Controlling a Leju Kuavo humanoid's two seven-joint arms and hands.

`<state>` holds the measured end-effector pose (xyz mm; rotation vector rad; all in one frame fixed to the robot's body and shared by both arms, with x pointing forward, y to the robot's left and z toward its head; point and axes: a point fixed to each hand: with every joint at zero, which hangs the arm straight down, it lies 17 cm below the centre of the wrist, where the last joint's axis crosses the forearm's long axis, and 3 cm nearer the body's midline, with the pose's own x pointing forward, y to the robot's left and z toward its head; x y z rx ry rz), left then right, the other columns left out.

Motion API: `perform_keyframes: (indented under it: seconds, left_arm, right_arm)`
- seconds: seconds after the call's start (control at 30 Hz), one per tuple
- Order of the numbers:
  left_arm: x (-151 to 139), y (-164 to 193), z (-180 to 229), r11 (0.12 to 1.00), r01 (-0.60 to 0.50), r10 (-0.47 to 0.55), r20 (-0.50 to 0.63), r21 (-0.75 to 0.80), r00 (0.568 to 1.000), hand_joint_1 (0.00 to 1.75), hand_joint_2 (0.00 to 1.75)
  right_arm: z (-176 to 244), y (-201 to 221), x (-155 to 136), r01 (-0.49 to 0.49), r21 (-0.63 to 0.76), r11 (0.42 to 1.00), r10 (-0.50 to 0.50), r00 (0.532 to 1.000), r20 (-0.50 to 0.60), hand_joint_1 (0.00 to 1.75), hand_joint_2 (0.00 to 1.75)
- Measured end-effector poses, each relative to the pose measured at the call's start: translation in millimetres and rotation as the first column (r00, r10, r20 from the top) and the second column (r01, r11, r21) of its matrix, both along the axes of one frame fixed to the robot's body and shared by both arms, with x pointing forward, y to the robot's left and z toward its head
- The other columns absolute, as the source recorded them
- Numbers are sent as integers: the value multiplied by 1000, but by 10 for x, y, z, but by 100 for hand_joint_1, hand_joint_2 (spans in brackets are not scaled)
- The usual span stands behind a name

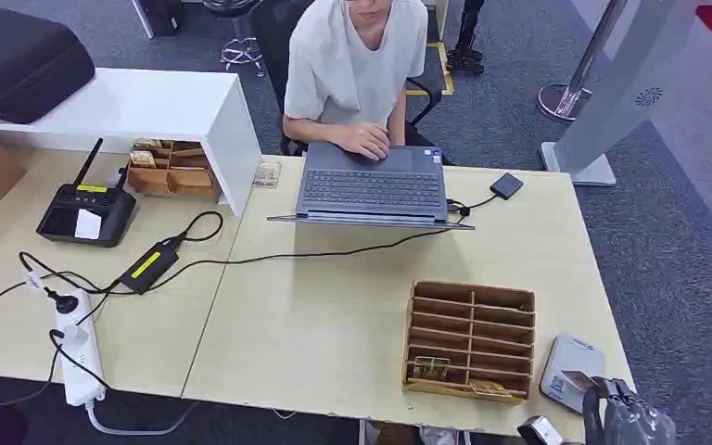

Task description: Pass the card to the sensor for recognition and then transmit it.

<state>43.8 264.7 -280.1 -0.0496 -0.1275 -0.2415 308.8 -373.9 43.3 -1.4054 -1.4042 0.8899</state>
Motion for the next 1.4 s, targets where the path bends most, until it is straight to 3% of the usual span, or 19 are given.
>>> perform_keyframes:
  seconds: [0.9,1.23,1.4]
  left_arm:
    - [-11,-23,0,1000,-1,1,-6,-2,1000,0,175]
    - [-14,-22,-1,1000,7,-7,-6,-1,1000,0,175]
    - [-19,-23,1,1000,20,-20,-8,-5,1000,0,175]
  right_arm:
    - [-274,48,-78,0,22,1000,1,997,-72,175,175]
    - [-197,33,-58,7,29,1000,-6,999,-45,175,175]
    - [119,63,34,-3,33,999,1,999,49,175,175]
